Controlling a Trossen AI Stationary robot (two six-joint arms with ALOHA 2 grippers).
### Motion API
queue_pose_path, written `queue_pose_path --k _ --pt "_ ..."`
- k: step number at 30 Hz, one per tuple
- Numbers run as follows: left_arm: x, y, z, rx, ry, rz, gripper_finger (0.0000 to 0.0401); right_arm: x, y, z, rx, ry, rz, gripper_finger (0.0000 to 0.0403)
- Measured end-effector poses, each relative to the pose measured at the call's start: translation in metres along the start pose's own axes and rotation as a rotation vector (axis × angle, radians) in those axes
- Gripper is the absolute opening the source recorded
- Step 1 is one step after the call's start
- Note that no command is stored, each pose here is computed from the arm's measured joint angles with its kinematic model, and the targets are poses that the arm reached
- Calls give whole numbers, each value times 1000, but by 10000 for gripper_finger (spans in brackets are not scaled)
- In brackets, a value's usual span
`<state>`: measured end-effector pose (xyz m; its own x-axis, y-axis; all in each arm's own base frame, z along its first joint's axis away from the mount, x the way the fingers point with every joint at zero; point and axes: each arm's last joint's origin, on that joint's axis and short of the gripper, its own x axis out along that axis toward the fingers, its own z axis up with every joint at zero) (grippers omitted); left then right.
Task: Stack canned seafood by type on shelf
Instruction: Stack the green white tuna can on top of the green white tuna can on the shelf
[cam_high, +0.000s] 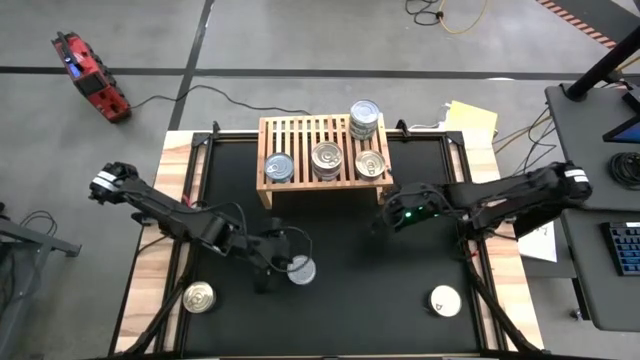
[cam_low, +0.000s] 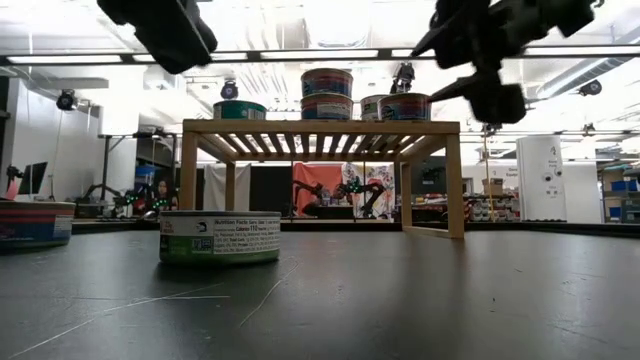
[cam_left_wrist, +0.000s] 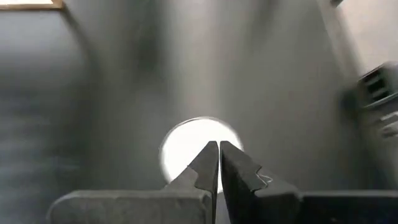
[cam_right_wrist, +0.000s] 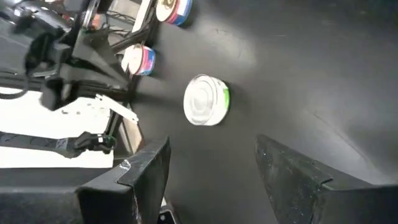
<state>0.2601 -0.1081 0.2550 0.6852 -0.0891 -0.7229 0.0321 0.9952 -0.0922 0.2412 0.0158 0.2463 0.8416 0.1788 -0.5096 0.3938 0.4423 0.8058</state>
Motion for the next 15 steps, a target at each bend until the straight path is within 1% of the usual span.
queue_pose_path --k 2,5,7,9,11,13,15 --pt "-2 -1 0 -61 -33 -72 0 11 -1 -1 -3 5 4 224" --pt "2 -4 -1 -141 -164 -233 0 25 -4 -3 -9 23 -6 224" --pt "9 -5 -9 -212 -257 -358 0 33 -5 -7 -1 57 1 224" --pt "18 -2 -24 -319 -321 -440 0 41 -6 -11 30 95 6 224" --pt "24 2 -39 -455 -345 -482 0 49 -8 -15 75 113 -7 224" --pt "31 8 -56 -614 -298 -479 0 59 -11 -19 92 126 -11 224" --pt "36 13 -72 -739 -231 -462 0 68 -10 -22 65 123 22 224"
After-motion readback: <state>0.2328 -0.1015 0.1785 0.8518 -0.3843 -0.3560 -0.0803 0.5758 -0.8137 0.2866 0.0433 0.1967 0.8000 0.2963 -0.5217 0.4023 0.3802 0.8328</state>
